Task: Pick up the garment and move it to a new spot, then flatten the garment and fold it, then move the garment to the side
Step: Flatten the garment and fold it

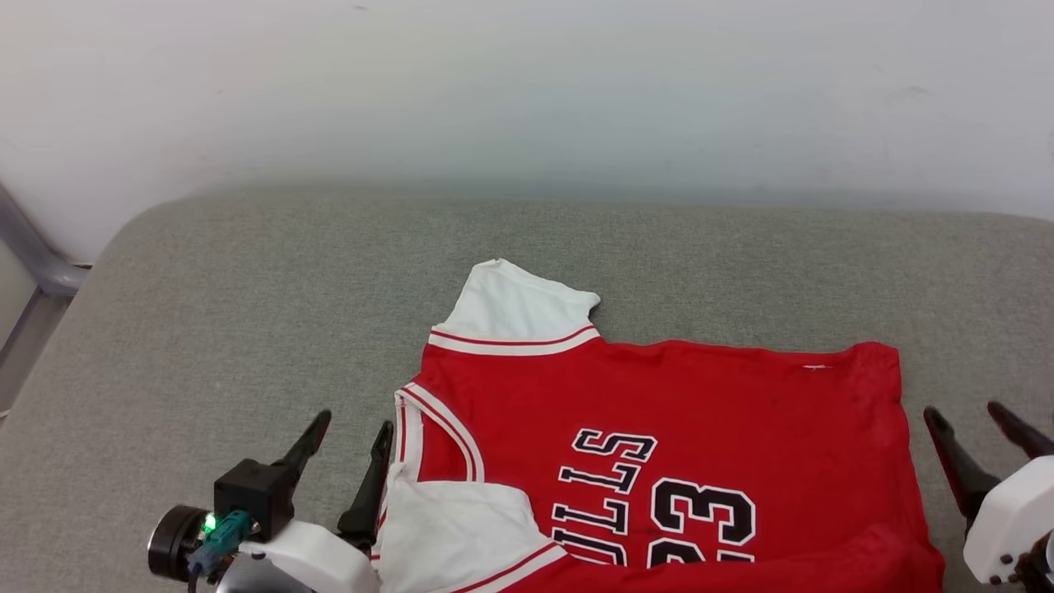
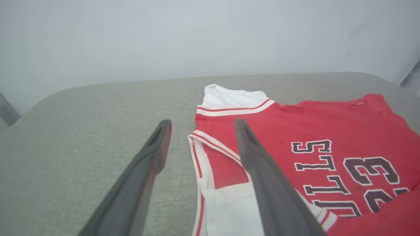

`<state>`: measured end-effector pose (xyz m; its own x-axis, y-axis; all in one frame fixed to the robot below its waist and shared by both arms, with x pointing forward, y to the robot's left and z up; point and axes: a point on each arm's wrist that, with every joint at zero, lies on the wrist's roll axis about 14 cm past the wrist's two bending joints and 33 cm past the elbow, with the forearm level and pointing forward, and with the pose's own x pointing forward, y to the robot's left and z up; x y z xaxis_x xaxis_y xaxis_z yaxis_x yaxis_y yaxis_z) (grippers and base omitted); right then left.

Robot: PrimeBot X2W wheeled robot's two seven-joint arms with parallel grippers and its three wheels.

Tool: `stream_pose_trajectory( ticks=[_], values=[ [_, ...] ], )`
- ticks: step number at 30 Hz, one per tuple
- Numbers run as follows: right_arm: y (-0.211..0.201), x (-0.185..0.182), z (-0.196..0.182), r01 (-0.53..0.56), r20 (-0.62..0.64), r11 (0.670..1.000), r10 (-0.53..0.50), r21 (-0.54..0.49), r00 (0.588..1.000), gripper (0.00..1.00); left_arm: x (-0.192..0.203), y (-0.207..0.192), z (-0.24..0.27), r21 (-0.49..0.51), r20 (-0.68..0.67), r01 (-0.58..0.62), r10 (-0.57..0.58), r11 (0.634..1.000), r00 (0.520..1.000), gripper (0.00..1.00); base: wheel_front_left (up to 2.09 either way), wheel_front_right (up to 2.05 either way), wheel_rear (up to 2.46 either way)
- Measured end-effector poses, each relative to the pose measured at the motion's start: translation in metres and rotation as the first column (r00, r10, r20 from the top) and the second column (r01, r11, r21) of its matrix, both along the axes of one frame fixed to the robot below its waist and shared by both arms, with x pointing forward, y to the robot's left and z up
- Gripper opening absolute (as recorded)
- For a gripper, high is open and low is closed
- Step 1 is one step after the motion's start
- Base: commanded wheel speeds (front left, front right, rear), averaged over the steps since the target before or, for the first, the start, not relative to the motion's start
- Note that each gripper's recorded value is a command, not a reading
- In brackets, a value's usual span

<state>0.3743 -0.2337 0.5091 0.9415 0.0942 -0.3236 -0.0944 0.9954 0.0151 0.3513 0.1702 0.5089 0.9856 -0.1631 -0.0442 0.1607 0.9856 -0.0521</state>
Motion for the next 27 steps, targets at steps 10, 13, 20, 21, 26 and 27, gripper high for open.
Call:
stream_pose_trajectory(
  ticks=[10, 13, 20, 21, 26, 27],
  values=[
    [0.019, 0.006, 0.022, 0.004, 0.265, 0.999, -0.014, 0.038, 0.964, 1.0, 0.009, -0.011, 0.033, 0.037, 0.183, -0.006, -0.001, 0.999, 0.983, 1.0, 0.0, 0.0, 0.0],
    [0.021, 0.006, 0.016, 0.011, 0.266, 0.999, -0.025, 0.053, 0.964, 1.0, 0.012, -0.013, 0.034, 0.036, 0.191, -0.002, -0.005, 0.999, 0.982, 1.0, 0.0, 0.0, 0.0],
    [0.022, 0.019, 0.012, 0.035, 0.285, 0.995, -0.06, 0.091, 0.957, 1.0, 0.037, -0.023, 0.034, 0.064, 0.197, 0.067, -0.078, 0.996, 0.977, 1.0, 0.0, 0.0, 0.0],
    [0.023, 0.022, 0.011, 0.036, 0.285, 0.995, -0.061, 0.092, 0.956, 1.0, 0.045, -0.024, 0.033, 0.076, 0.192, 0.081, -0.094, 0.994, 0.977, 1.0, 0.0, 0.0, 0.0],
    [0.027, 0.036, 0.0, 0.037, 0.27, 0.995, -0.061, 0.096, 0.961, 1.0, 0.09, -0.038, 0.029, 0.166, 0.123, 0.2, -0.221, 0.966, 0.967, 1.0, 0.0, 0.0, 0.0],
    [0.026, 0.04, -0.002, 0.039, 0.268, 0.995, -0.063, 0.092, 0.961, 1.0, 0.101, -0.04, 0.028, 0.183, 0.109, 0.218, -0.241, 0.959, 0.965, 1.0, 0.0, 0.0, 0.0]
  ],
)
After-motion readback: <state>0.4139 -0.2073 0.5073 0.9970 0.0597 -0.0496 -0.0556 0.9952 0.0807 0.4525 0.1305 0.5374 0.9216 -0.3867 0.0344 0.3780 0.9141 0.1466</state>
